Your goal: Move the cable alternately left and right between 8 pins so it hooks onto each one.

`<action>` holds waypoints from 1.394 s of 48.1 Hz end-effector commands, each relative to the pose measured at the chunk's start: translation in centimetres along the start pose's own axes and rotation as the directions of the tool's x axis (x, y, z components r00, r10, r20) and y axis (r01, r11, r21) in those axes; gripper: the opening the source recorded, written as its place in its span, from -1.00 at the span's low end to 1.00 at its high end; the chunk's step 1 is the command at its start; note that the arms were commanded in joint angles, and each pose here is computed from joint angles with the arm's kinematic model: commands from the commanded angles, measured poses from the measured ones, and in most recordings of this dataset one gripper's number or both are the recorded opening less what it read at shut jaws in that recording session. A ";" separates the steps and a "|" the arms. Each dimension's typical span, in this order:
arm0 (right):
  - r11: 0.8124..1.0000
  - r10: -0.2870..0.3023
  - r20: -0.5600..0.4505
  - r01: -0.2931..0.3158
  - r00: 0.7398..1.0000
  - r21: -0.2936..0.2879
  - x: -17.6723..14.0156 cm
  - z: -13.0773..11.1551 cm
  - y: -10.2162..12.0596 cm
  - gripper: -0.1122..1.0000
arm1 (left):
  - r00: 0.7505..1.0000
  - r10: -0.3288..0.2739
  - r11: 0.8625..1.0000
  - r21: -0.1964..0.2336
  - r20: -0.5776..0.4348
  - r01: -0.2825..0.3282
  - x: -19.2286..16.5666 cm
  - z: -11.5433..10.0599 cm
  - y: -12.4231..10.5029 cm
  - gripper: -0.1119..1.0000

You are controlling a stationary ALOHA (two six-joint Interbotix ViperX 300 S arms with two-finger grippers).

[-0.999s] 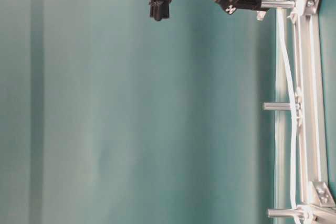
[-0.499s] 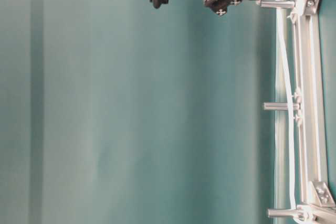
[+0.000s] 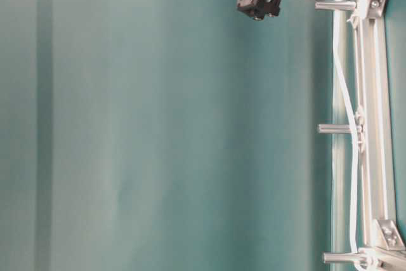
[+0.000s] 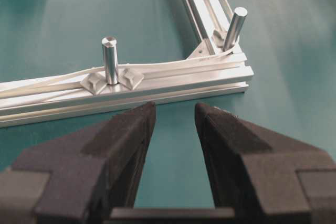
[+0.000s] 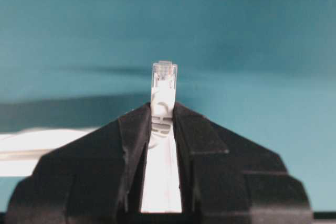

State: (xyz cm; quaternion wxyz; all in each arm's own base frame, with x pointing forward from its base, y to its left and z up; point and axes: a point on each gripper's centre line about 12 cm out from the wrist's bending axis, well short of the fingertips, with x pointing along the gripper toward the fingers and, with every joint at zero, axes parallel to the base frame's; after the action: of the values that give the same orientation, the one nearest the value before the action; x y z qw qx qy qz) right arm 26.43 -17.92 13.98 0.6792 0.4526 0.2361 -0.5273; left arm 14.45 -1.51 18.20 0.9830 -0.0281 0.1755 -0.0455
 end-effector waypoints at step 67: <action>0.986 0.020 -0.018 -0.016 1.000 0.165 -4.7 -1.2 -1.9 0.44 | 1.000 -0.003 1.000 -0.002 0.012 0.003 0.0 0.5 -0.1 0.00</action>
State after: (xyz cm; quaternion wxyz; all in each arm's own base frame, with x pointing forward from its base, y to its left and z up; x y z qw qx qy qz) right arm 23.75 -14.83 15.17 0.6265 0.5158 0.2099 -0.5454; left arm 14.45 -1.51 18.20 0.9830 -0.0281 0.1755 -0.0455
